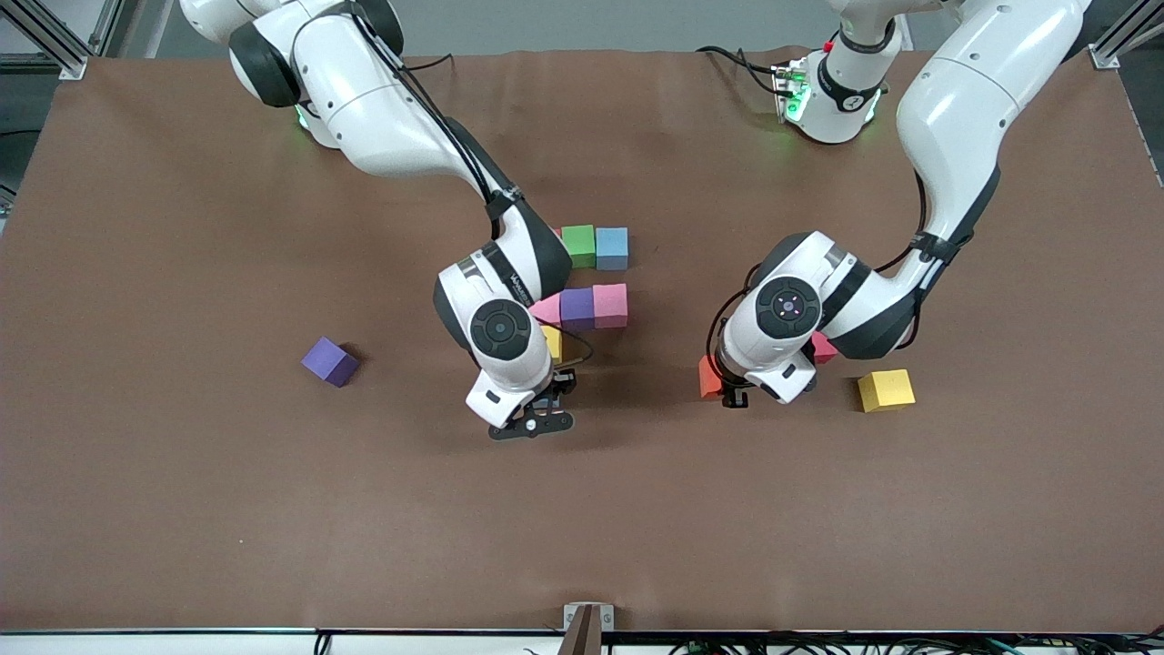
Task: Arrange 11 blocks into digit 3
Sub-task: 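Carry the blue and orange cubes toward the cube shape with both grippers, then lower the blue cube by the shape while the left gripper lowers orange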
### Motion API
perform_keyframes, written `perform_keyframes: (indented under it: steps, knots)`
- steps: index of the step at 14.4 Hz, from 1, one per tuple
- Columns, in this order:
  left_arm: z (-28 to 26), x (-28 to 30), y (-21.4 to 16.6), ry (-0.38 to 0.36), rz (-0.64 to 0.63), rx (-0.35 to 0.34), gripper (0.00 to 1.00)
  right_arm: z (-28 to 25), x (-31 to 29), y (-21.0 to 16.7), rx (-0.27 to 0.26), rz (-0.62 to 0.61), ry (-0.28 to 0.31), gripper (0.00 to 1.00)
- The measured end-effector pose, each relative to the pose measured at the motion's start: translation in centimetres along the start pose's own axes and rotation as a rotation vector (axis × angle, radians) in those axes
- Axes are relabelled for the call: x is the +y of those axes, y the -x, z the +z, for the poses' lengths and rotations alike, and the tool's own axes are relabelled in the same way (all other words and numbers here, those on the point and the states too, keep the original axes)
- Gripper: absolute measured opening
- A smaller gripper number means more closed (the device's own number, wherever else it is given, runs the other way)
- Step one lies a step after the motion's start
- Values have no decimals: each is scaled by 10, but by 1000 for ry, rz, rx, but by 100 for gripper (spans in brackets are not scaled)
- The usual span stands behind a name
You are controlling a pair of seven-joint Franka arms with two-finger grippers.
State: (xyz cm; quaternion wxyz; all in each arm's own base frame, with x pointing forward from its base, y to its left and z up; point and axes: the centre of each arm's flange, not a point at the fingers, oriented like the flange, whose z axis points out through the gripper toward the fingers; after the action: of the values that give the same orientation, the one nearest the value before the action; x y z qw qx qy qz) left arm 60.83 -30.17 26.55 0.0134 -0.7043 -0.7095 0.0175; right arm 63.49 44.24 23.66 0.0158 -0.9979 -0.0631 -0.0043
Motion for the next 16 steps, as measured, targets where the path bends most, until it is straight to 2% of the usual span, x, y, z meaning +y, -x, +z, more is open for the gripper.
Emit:
perform_keyframes:
  steps: [10,16]
  knots:
    - [6,-6,3,-5,-10,-3,59,12,-15,13,21,20,53,54]
    - [31,-61,39,-61,-89,-1,59,15,-19,19,6,-4,93,54]
